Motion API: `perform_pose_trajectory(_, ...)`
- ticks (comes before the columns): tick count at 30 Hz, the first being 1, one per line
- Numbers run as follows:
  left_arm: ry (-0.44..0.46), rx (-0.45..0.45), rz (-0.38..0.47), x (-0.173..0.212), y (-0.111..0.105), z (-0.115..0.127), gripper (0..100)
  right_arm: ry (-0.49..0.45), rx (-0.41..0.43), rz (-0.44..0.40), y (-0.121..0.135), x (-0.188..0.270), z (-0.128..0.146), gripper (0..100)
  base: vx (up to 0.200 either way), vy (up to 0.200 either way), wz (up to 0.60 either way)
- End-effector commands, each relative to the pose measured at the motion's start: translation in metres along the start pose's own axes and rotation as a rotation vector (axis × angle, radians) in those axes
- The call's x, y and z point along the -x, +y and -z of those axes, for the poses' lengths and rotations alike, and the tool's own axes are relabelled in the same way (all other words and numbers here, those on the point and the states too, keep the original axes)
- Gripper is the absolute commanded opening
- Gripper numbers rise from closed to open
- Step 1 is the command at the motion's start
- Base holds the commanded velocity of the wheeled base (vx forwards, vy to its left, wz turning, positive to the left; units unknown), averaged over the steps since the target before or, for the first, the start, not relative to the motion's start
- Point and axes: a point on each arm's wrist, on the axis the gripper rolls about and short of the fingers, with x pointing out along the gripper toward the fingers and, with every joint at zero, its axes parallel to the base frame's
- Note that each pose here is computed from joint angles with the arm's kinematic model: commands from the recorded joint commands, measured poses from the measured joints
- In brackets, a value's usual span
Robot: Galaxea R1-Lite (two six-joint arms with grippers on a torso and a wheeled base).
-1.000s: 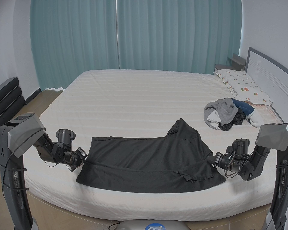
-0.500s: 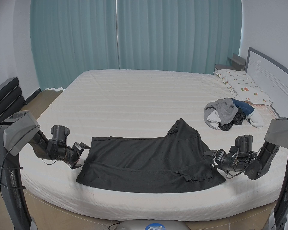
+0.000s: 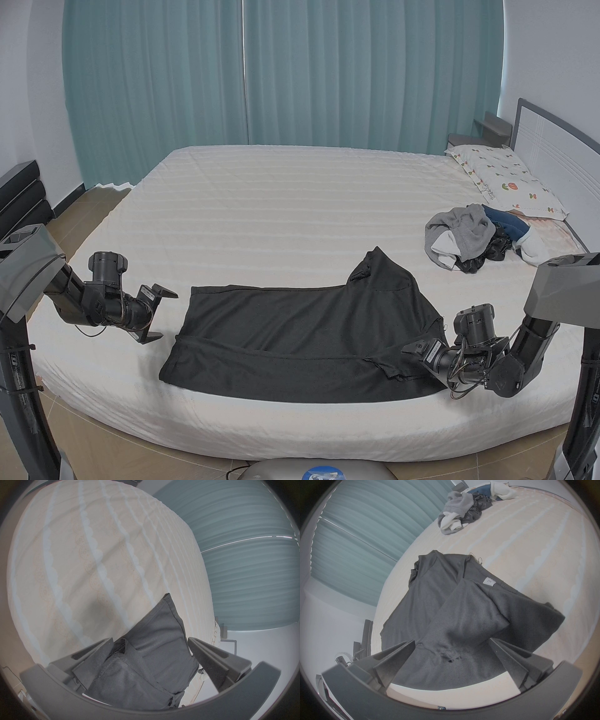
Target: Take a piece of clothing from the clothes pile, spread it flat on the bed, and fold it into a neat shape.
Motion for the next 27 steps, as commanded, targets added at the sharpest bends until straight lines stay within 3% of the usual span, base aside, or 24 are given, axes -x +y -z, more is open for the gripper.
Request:
perform_pose_trajectory(1,-0.004,-0.003,0.003,0.001,0.000,-0.001,100,0.024,0.005,0.028,-0.004,-0.013,0.008,100,0.000,0.000,0.00)
perform_pose_trajectory(27,-0.005,-0.004,-0.003,0.000,0.000,0.000,100,-0.008,-0.006,0.008,0.009,-0.008,0.010,100,0.000,0.000,0.00)
